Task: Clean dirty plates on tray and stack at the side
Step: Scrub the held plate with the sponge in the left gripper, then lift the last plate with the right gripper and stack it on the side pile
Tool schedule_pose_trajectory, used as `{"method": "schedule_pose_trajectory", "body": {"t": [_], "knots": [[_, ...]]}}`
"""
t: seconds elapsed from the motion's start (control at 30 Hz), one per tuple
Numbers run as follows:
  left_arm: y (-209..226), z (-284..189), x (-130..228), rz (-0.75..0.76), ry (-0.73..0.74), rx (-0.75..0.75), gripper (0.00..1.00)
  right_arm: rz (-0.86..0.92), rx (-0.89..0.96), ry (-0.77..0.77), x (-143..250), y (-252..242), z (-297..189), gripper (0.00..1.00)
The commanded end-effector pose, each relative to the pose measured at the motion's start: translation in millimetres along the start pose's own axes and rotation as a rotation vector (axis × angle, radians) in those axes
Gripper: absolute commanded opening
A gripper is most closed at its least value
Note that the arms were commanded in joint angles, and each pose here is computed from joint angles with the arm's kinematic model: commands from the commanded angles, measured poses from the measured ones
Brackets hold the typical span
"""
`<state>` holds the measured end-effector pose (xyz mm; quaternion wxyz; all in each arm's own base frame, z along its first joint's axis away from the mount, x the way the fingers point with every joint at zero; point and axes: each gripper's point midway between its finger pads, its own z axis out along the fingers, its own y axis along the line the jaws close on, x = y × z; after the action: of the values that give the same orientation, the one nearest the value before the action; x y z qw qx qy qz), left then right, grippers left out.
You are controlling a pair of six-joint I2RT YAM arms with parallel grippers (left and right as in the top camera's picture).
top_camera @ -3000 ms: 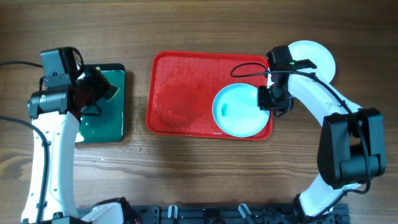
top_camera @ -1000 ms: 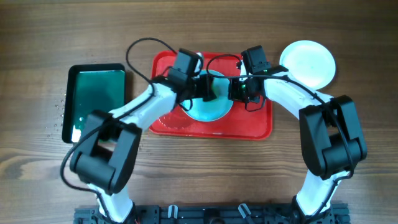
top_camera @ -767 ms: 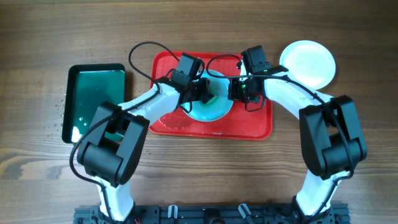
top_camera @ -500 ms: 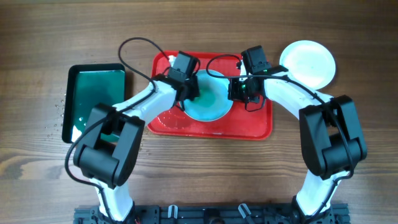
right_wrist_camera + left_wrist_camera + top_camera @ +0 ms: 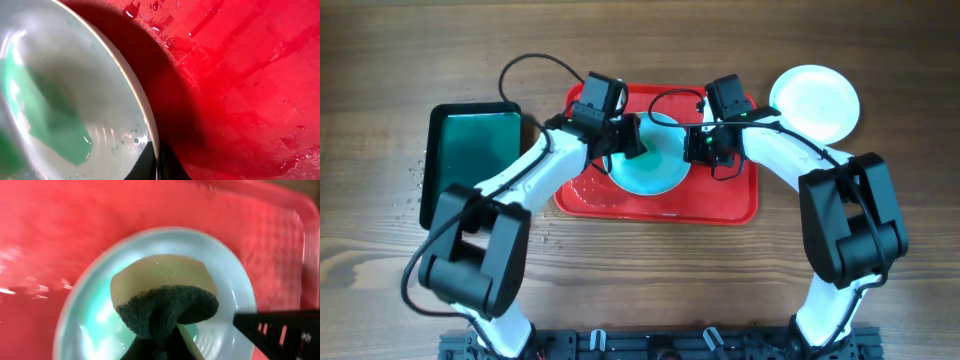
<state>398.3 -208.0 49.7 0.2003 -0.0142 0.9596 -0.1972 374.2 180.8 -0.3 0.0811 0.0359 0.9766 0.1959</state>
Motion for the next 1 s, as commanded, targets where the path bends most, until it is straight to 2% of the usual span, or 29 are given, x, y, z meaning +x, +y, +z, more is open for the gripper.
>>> {"method": "schedule_pose_trajectory", "body": {"t": [0.0,0.1,0.3,0.47,0.63,0.8,0.97], "knots": [[-2,23,33,0.010,0.125,0.039,0.04,0.028,0.085,0.070,21,-26,20,0.05],[5,25,35,0.016,0.129,0.002,0.04,0.029,0.087,0.073,22,-27,20,0.05],[69,12,17,0.024,0.018,-0.350,0.04,0.009,0.089,0.081,23,-27,20,0.05],[93,-15,-3,0.036,-0.086,-0.523,0.04,0.006,0.089,0.082,24,-27,20,0.04],[77,-50,-24,0.023,-0.181,-0.489,0.04,0.005,0.084,0.080,23,-26,19,0.04],[54,-109,-52,-0.076,-0.350,-0.397,0.04,-0.030,0.060,0.071,13,-16,13,0.04],[60,-171,-74,-0.144,-0.493,-0.360,0.04,-0.090,0.013,0.047,-5,6,-2,0.04]]}}
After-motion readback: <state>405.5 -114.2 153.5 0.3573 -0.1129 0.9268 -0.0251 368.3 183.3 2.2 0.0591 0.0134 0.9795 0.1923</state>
